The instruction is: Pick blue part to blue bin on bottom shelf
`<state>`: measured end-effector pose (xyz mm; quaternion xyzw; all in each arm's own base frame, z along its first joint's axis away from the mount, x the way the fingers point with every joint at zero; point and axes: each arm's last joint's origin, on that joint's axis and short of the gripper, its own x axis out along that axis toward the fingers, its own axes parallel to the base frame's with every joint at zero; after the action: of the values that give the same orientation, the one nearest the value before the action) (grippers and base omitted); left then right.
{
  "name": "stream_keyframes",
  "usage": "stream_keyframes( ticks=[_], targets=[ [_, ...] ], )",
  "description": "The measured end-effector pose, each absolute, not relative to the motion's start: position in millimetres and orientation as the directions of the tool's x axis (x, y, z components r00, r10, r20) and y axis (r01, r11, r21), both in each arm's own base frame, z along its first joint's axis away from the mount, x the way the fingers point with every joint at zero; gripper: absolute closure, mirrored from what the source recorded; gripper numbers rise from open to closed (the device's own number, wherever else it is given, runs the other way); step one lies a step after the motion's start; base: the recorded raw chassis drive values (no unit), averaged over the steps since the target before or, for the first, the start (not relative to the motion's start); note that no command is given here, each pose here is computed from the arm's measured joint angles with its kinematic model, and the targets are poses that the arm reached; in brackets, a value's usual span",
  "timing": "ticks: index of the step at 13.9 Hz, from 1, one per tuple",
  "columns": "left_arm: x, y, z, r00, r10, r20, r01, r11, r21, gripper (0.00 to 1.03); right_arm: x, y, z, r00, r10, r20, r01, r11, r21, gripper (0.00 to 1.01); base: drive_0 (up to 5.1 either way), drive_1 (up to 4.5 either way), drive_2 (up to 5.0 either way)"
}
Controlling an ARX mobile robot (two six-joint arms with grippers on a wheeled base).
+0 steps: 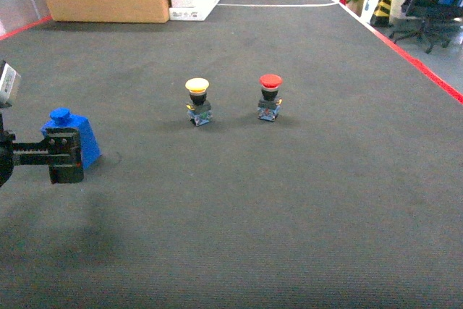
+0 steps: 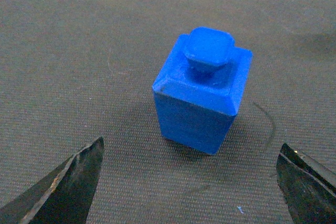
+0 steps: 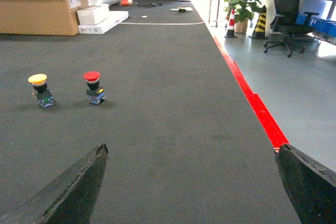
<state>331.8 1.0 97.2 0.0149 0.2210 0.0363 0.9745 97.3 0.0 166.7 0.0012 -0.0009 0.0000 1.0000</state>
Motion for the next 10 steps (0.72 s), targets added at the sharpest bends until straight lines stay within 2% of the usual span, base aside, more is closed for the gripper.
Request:
stream_keyframes(
  ticks=[5,7,8,10],
  targets=[
    [371,7,82,0.896,0.046,-0.441,-0.010,0.997,0.082,0.05,97,0,167,1.000,0.000,0.002,0.000,1.000,0.002,0.03,0.0,0.00,0.0],
    [386,12,76,0.898,0.059,-0.436,-0.023,0.996,0.086,0.05,97,0,167,1.000,0.000,0.002,0.000,1.000,0.002,0.03,0.0,0.00,0.0],
    [391,12,73,0.903,0.058,-0.426,-0.023,0.996,0.088,0.08,97,0,167,1.000,0.000,0.002,0.000,1.000,0.002,0.03,0.0,0.00,0.0],
    [395,12,73,0.908,0.045,-0.416,-0.012,0.997,0.082,0.29,97,0,167,1.000,0.000,0.002,0.000,1.000,0.002,0.03,0.0,0.00,0.0]
  ],
)
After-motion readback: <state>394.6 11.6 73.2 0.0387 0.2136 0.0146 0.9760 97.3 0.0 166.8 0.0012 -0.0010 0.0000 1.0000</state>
